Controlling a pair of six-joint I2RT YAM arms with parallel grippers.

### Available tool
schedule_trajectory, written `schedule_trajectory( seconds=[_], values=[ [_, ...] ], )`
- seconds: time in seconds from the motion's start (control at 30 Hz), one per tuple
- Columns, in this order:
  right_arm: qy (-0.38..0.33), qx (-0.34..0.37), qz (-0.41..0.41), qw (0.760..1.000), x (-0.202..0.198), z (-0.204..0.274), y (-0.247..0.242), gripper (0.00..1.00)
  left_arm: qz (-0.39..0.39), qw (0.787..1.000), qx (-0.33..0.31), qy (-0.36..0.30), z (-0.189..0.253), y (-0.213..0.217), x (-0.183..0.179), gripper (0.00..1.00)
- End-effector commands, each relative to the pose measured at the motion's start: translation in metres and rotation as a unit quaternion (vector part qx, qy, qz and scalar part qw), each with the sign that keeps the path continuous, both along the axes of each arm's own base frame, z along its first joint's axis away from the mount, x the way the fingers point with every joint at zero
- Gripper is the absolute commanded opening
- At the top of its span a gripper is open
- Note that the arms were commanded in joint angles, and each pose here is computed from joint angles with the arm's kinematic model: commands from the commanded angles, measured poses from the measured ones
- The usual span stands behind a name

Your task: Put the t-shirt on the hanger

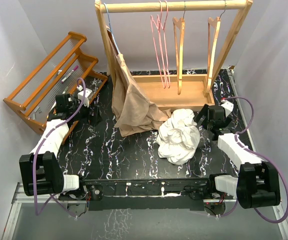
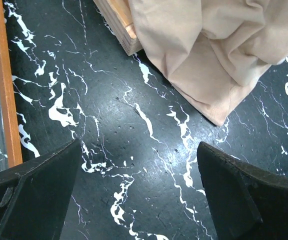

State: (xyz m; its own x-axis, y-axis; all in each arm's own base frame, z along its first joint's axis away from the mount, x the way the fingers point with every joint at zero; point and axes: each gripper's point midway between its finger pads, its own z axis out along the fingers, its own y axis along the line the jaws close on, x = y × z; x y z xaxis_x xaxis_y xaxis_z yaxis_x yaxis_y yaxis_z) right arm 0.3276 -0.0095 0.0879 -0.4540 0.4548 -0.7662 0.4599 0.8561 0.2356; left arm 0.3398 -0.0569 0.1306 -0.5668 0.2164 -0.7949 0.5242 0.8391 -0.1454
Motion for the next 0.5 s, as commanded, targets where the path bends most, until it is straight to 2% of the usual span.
schedule_trajectory(
  seconds=[0.0,0.17,0.27,0.37,0.47],
  values=[
    [-0.042,-0.019,-0.011,0.999,0.009,0.035,-0.009,0.98,-0.047,0.999,0.002,-0.013,0.017,-0.008,-0.011,0.97],
    [-0.074,-0.027,0.066,0.995,0.004,0.066,0.008,0.98,-0.114,0.993,0.027,-0.003,0.014,-0.022,-0.033,0.97],
    [-0.090,-0.018,0.083,0.992,-0.001,0.081,0.014,0.98,-0.171,0.984,0.045,0.006,0.013,-0.036,-0.052,0.97],
    [-0.072,-0.018,0.084,0.994,-0.006,0.080,0.014,0.98,-0.227,0.972,0.068,0.012,0.015,-0.056,-0.072,0.97],
    [-0.040,-0.020,0.090,0.995,-0.012,0.073,0.014,0.98,-0.278,0.959,0.057,0.004,0.025,-0.078,-0.091,0.97]
  ],
)
